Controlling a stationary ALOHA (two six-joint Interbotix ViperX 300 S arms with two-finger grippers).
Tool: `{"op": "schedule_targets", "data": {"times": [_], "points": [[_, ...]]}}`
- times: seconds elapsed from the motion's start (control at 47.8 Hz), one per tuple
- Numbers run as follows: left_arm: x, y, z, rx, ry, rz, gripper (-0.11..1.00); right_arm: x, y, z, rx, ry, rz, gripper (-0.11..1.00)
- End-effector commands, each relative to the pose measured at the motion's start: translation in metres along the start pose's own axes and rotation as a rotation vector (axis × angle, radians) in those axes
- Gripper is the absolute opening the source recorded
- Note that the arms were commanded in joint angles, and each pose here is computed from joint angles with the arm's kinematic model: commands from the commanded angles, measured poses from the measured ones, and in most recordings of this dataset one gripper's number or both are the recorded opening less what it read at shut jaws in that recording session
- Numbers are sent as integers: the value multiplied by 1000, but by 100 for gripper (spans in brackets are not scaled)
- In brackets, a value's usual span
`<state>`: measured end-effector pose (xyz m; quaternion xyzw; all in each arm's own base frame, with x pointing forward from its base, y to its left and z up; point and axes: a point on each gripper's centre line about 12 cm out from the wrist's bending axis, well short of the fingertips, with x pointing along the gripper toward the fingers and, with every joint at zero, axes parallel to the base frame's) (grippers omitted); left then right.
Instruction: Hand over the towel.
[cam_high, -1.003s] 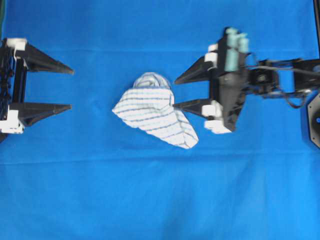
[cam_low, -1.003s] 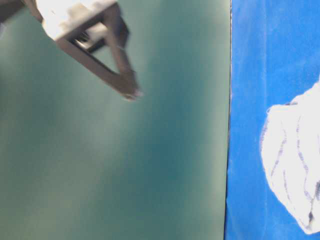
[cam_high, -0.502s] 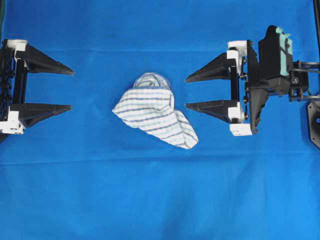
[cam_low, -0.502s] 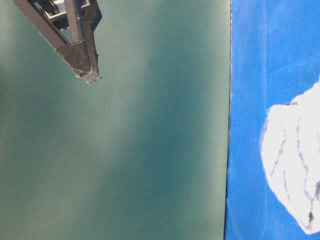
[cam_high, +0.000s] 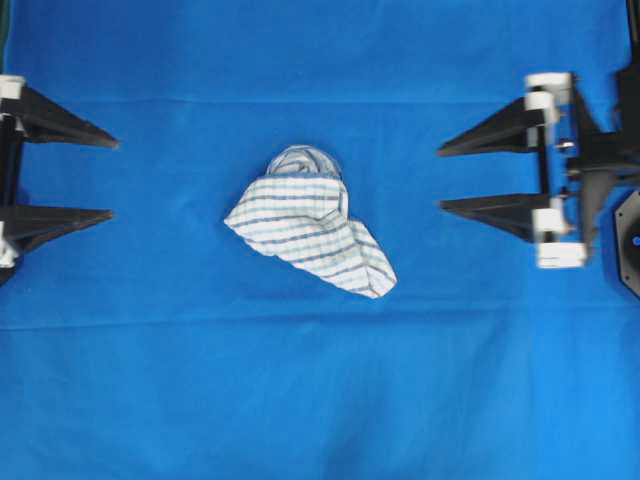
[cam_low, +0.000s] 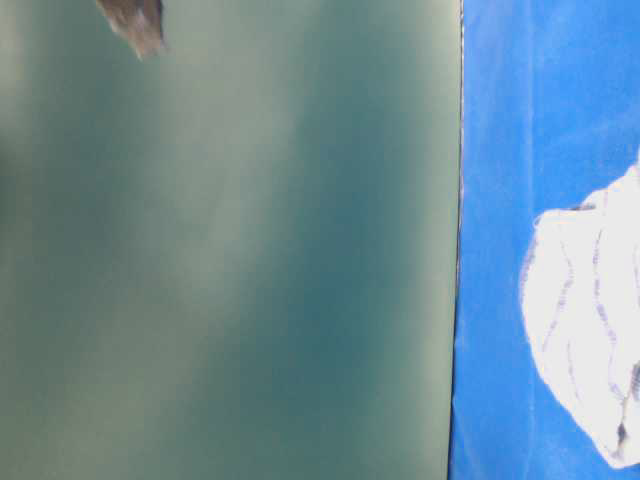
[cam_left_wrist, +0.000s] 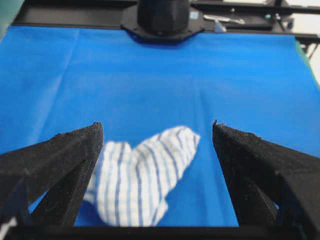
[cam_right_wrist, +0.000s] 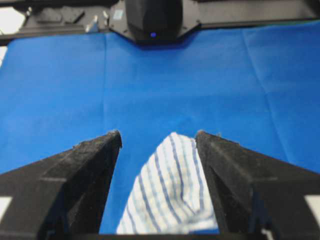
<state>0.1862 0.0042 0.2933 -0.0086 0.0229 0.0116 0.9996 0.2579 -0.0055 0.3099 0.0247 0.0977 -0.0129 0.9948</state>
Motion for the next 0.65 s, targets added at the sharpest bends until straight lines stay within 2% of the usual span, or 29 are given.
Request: {"op": "schedule_targets", "data": {"times": [0.0,0.251,0.481,0.543,0.627], "points": [[-11,2,3,4,-20,13,90,-21,1,2,-8,-44,4,68],[-48,11,-21,0,-15,77,90,-64,-1,-33,-11,-87,5,68],[-63,11,-48,2,10,82,90,-88,-4,-87,-13,-71,3,67],[-64,11,-57,2,17,81,90,-91,-4,-95,-7,-80,5,67],[-66,10,-56,2,-10,78,89,-92,-4,-106,-2,-89,8,67]]}}
